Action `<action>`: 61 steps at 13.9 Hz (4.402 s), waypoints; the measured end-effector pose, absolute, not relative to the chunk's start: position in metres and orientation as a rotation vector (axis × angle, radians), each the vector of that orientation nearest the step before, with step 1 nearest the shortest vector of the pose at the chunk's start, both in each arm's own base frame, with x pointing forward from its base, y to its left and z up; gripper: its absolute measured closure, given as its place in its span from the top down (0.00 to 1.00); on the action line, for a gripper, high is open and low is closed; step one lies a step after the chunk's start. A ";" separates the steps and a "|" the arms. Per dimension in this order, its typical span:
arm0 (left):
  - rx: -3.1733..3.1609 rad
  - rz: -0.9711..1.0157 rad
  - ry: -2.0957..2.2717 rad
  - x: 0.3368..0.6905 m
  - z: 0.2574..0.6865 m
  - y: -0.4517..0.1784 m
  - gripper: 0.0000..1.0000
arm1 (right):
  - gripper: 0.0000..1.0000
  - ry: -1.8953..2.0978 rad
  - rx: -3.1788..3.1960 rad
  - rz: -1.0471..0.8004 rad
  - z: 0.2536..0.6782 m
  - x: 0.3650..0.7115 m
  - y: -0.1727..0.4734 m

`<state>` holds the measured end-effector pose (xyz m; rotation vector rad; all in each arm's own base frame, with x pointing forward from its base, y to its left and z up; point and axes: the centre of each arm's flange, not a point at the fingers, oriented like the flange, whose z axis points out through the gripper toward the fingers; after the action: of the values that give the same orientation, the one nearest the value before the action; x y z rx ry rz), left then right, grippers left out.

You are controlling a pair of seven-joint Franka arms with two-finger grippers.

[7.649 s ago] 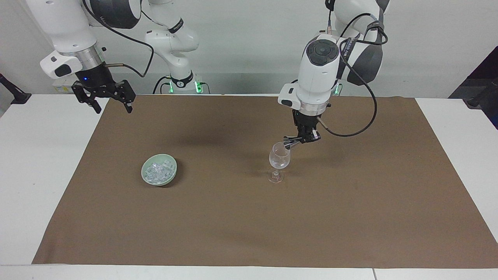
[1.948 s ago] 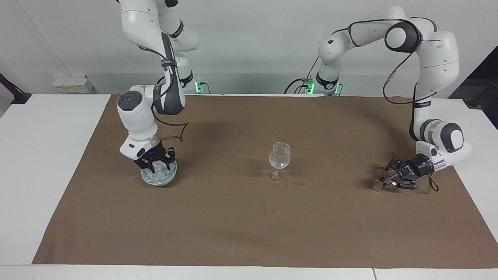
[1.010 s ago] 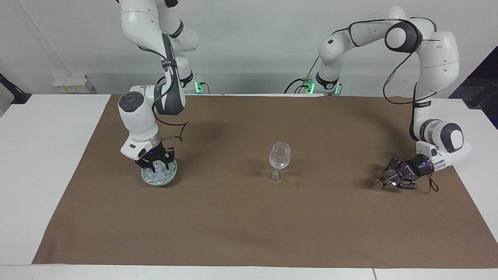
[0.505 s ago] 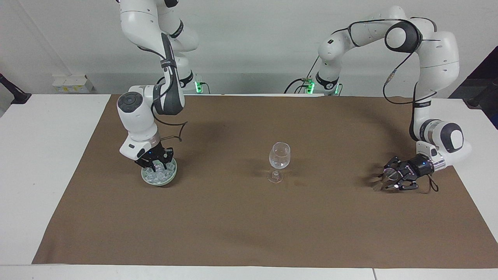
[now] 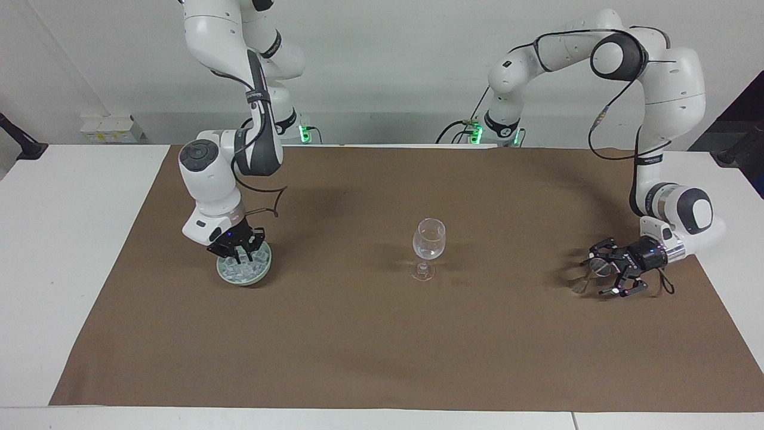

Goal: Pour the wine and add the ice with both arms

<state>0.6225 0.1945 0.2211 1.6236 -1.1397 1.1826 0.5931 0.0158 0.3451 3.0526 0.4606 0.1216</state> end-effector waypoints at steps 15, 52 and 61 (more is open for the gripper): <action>2.092 0.563 -1.160 0.624 0.423 0.171 0.90 | 0.25 0.187 3.111 0.129 0.548 0.588 0.090; 3.119 0.078 -0.057 0.538 0.669 -0.047 1.00 | 0.25 -0.054 3.277 0.352 0.554 0.564 0.395; 3.133 0.068 -0.053 0.540 0.665 -0.045 1.00 | 0.25 -0.094 3.309 0.406 0.523 0.580 0.420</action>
<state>0.5405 -0.0451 0.6649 3.1332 -0.0526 0.0678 0.5801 0.4202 0.5230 3.3090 -0.0935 0.4058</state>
